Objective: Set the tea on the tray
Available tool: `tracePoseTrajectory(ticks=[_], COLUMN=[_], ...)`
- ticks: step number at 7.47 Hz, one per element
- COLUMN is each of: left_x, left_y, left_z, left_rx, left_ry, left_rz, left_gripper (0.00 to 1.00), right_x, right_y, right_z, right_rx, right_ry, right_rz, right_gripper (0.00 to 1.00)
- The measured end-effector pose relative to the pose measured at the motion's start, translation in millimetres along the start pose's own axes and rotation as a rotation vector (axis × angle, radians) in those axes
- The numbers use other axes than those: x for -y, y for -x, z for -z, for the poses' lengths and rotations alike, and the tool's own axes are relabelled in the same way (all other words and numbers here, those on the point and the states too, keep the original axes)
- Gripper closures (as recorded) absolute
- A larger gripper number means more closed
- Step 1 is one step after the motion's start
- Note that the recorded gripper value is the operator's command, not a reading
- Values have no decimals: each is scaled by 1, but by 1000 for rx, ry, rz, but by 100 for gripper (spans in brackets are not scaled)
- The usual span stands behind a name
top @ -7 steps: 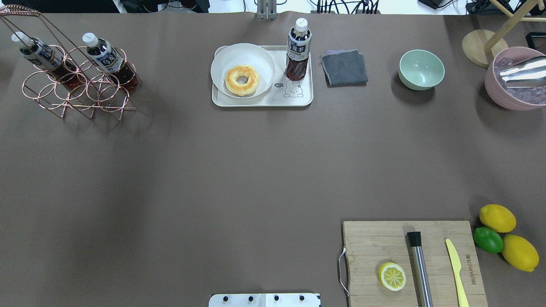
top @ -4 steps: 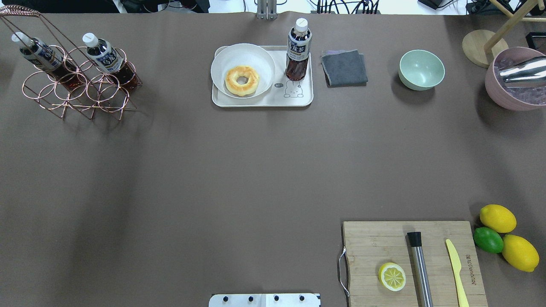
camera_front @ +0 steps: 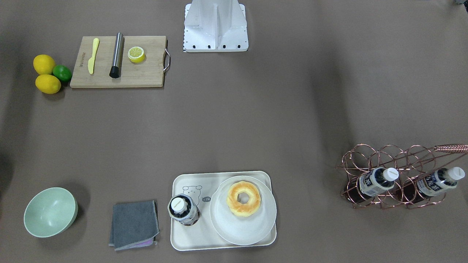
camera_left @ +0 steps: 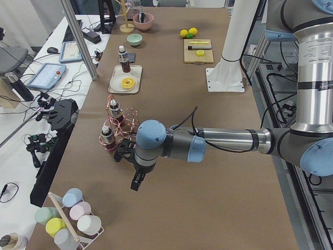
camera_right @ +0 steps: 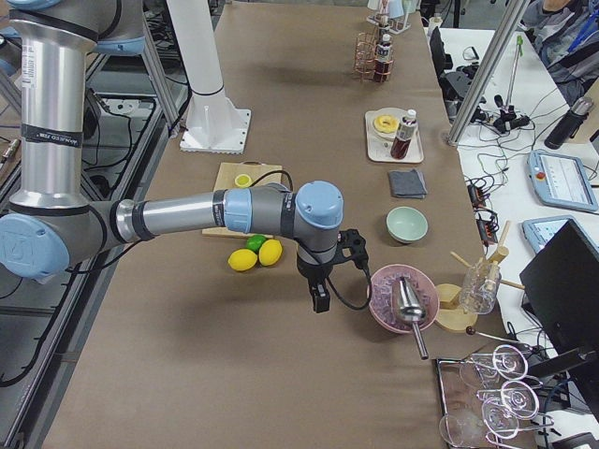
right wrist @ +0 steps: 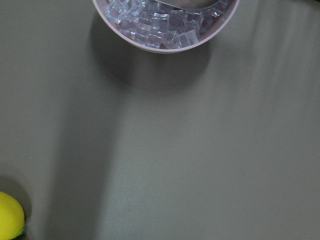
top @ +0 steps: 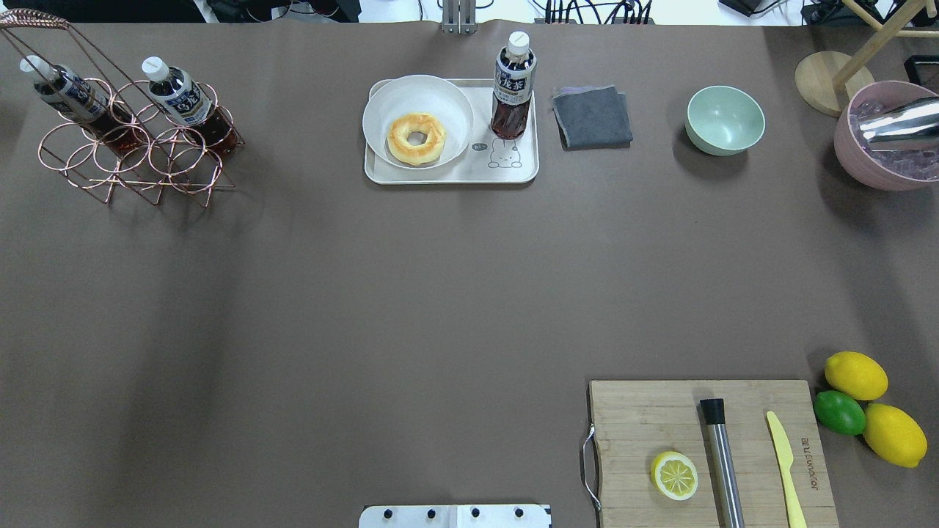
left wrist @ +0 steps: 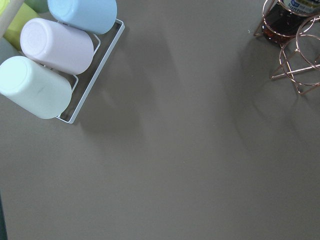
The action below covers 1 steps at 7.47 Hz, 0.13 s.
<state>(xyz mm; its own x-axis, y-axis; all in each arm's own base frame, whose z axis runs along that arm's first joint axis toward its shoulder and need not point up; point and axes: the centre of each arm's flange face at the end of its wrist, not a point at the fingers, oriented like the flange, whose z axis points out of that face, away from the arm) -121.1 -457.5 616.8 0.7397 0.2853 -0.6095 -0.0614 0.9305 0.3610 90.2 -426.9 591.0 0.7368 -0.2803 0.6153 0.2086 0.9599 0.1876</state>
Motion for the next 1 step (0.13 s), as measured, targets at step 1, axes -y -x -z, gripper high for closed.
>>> tracePoseTrajectory(ticks=[1], left_x=[3], left_y=[-5], left_z=[7], left_rx=[4], left_ry=[-13], left_rz=[-7], left_gripper=[3], right_x=[-6], right_y=[-11], right_z=[-1], right_rx=[-2], right_ry=[-14], right_rz=[-3], right_gripper=[0])
